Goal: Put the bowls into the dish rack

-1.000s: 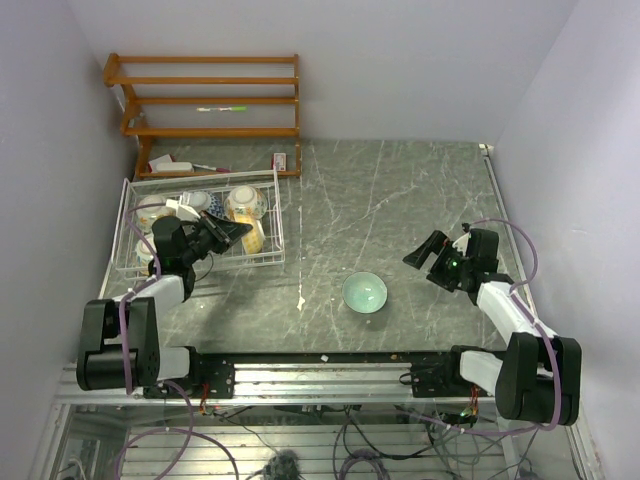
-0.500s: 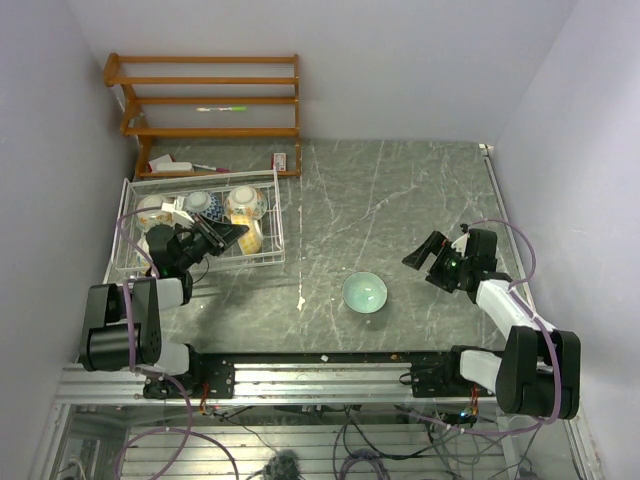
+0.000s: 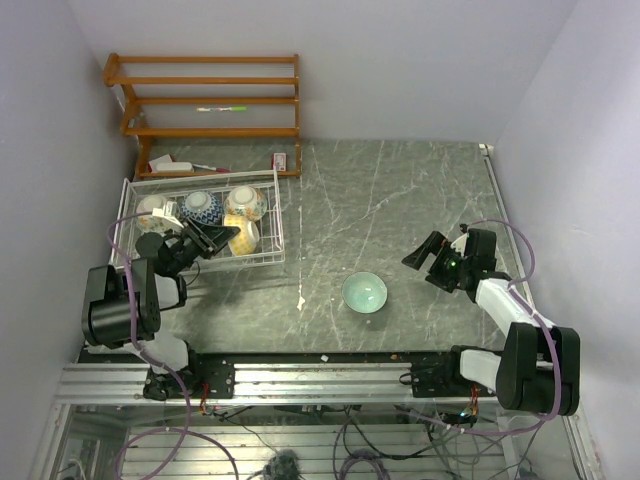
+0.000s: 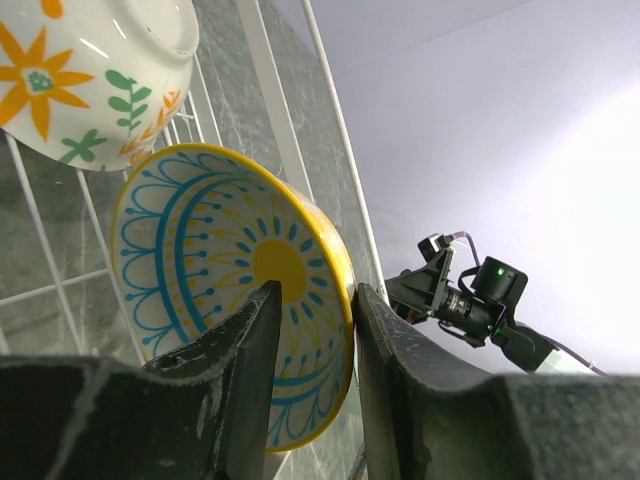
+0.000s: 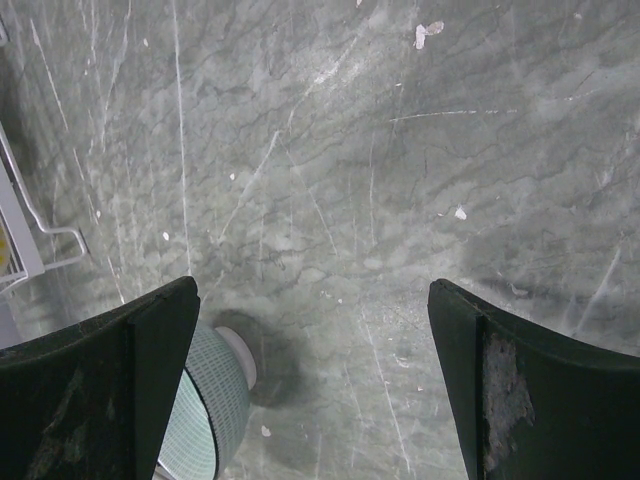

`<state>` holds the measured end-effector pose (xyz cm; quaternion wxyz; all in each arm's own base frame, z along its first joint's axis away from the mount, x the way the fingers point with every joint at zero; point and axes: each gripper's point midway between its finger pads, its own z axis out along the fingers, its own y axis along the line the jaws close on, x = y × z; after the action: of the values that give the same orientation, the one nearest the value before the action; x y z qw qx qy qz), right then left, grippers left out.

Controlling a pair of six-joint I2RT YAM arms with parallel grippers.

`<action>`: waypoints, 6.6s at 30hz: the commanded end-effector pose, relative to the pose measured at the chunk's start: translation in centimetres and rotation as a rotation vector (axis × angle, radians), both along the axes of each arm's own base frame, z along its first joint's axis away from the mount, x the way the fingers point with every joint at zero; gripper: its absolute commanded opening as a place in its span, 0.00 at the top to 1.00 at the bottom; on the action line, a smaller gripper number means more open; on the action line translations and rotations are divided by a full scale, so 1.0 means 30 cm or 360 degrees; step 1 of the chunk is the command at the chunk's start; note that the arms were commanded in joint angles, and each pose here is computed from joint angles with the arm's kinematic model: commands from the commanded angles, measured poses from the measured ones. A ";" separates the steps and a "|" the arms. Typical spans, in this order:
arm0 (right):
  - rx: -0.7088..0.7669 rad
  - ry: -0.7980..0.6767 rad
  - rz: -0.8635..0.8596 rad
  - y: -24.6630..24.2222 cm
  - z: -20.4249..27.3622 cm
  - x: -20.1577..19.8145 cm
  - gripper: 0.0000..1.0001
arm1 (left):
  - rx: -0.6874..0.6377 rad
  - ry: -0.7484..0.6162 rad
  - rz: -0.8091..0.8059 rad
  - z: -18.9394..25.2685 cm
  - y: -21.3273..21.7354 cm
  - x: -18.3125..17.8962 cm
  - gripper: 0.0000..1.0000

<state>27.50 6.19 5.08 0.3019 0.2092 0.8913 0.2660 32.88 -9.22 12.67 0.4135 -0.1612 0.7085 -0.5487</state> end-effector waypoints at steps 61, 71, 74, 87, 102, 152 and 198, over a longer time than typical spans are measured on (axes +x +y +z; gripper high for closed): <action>0.0047 -0.0064 0.0067 0.023 0.009 0.004 0.01 | 0.1544 0.0587 0.0756 0.045 0.187 0.035 0.01; 0.0051 -0.0046 0.0060 0.022 -0.007 0.004 0.01 | 0.1685 0.0618 0.0788 0.006 0.185 0.038 0.01; 0.0044 -0.0042 0.0059 0.020 -0.010 0.002 0.01 | 0.1686 0.0610 0.0767 -0.004 0.174 0.048 0.04; 0.0039 -0.0042 0.0052 0.018 -0.013 0.001 0.01 | 0.1701 0.0596 0.0731 -0.010 0.156 0.057 0.27; 0.0040 -0.0045 0.0067 0.020 -0.010 0.000 0.01 | 0.1869 0.0698 0.1019 0.016 0.286 0.012 0.36; -0.0004 -0.0108 -0.0146 -0.036 0.143 0.084 0.00 | 0.1701 -0.1034 -0.0713 0.259 -0.929 -0.406 0.02; -0.0051 -0.0070 -0.0107 -0.050 0.085 0.052 0.00 | 0.1753 -0.0927 -0.1111 -0.087 -1.187 -0.495 0.93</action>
<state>28.89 4.90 7.50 0.3249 0.2321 0.8833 0.2455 16.46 -44.51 5.51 0.3642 0.5255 0.7474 -0.1804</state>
